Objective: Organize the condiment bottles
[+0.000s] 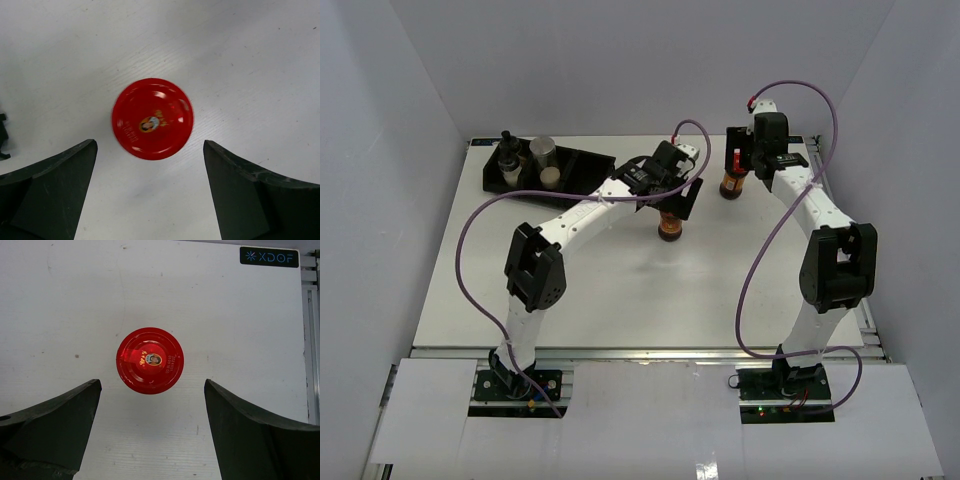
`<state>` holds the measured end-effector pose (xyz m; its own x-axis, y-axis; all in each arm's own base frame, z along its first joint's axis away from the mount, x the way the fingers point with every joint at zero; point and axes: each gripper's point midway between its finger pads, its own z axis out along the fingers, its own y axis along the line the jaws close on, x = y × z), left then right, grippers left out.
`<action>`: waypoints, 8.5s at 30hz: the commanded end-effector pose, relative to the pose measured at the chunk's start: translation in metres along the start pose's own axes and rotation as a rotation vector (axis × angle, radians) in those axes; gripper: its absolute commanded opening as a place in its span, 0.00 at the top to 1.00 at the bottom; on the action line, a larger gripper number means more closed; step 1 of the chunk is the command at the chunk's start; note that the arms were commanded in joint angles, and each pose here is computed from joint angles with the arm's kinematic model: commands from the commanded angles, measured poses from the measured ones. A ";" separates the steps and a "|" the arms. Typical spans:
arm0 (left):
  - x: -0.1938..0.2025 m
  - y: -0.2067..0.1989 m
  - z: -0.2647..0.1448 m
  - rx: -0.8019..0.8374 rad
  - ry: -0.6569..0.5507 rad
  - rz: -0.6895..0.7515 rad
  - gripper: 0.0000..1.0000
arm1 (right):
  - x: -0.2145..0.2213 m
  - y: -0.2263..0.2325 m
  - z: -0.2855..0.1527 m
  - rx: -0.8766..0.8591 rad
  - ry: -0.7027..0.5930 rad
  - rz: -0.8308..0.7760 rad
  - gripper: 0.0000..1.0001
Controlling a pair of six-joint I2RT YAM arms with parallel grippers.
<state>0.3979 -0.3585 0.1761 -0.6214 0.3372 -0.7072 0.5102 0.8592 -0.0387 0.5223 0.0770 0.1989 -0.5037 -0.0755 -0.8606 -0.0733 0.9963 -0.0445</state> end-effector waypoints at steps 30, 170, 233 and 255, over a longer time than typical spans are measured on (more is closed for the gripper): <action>-0.005 0.001 0.030 -0.055 0.030 0.022 1.00 | -0.012 -0.004 0.009 -0.034 -0.031 0.005 0.10; -0.088 0.254 -0.070 -0.375 -0.362 -0.211 0.02 | 0.090 0.204 -0.116 -0.415 -0.028 -0.207 0.02; 0.011 0.031 0.030 -0.073 -0.023 0.144 0.59 | 0.070 0.001 -0.175 0.011 -0.226 0.119 0.05; -0.053 0.206 -0.099 -0.476 -0.232 -0.190 1.00 | 0.069 0.010 -0.172 -0.028 -0.213 0.114 0.05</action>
<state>0.4680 -0.1990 0.1786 -0.6862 0.2237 -0.6922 0.1811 0.9741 0.1354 0.3307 0.0700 0.2119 -0.3620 0.0350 -0.9315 -0.0363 0.9980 0.0516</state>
